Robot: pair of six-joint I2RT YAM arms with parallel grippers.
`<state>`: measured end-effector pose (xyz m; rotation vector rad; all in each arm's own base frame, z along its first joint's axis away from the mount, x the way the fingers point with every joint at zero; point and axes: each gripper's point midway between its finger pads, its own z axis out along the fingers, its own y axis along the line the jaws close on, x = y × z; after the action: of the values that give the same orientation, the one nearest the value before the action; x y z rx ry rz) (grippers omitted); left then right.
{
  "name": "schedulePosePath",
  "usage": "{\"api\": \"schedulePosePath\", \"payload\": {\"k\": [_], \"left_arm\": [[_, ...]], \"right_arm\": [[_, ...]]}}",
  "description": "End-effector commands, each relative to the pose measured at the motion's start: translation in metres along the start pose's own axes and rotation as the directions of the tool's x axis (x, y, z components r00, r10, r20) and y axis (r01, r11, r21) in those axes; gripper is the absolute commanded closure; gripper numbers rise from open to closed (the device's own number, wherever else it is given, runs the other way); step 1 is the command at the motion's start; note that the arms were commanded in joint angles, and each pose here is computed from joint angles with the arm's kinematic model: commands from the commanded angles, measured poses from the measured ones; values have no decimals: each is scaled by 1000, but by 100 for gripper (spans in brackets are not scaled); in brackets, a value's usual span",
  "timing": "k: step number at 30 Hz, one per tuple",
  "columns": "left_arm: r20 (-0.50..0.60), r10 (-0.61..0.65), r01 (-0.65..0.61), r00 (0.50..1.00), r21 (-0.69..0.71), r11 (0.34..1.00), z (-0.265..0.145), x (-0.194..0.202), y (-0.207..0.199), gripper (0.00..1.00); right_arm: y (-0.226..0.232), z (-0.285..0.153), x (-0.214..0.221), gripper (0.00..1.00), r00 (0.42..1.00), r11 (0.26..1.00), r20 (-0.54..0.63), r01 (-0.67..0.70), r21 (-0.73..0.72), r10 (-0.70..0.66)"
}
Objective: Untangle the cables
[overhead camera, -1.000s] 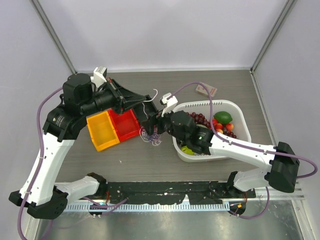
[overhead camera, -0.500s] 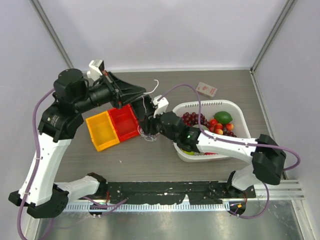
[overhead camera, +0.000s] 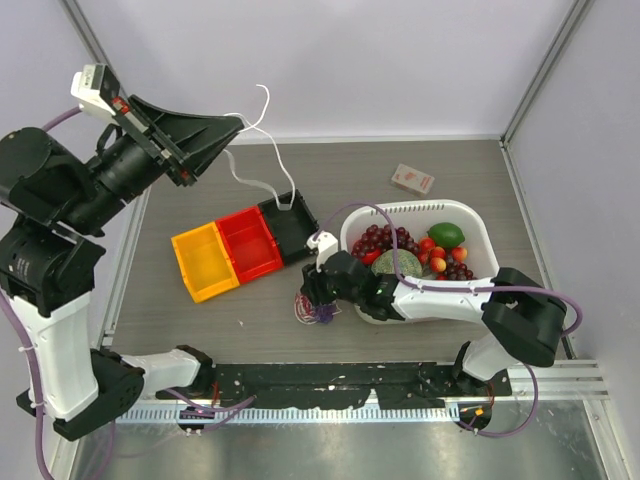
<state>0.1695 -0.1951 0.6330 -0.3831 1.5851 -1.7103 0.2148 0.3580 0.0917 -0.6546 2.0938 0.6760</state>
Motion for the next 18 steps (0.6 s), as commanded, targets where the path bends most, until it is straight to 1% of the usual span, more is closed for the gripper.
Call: {"api": "schedulePosePath", "payload": {"k": [1, 5, 7, 8, 12, 13, 14, 15, 16, 17, 18], "left_arm": [[88, 82, -77, 993, -54, 996, -2, -16, 3, 100], [124, 114, -111, 986, -32, 993, -4, -23, -9, 100], [150, 130, -120, 980, -71, 990, -4, -28, 2, 100], [156, 136, -123, 978, -93, 988, -4, -29, 9, 100], [179, 180, -140, 967, -216, 966, -1, -36, 48, 100], [182, 191, -144, 965, -244, 959, 0, -38, 56, 100], [182, 207, -152, 961, -275, 949, 0, -39, 65, 100], [181, 220, -158, 959, -303, 940, 1, -41, 74, 100], [177, 229, -162, 957, -325, 932, 3, -42, 82, 100], [176, 234, -163, 956, -345, 924, 6, -43, 89, 100], [170, 238, -164, 956, -362, 918, 9, -43, 97, 100]], "right_arm": [[14, -7, -12, 52, 999, 998, 24, 27, -65, -26], [15, -7, -13, 45, 999, 997, 16, 41, -64, -40], [19, -14, -20, 41, 999, 996, 11, 46, -75, -45], [23, -20, -29, 40, 999, 995, 28, 46, -89, -44], [44, -58, -68, 35, 995, 983, 96, 40, -182, -23], [54, -74, -78, 34, 993, 970, 118, 50, -237, -22], [56, -84, -80, 33, 992, 967, 120, 53, -250, -23], [59, -102, -92, 31, 987, 961, 161, 63, -270, -20], [59, -110, -97, 30, 984, 960, 178, 66, -273, -17], [57, -128, -108, 29, 975, 960, 220, 70, -271, -9], [53, -135, -115, 29, 969, 965, 247, 75, -250, -12]]}}
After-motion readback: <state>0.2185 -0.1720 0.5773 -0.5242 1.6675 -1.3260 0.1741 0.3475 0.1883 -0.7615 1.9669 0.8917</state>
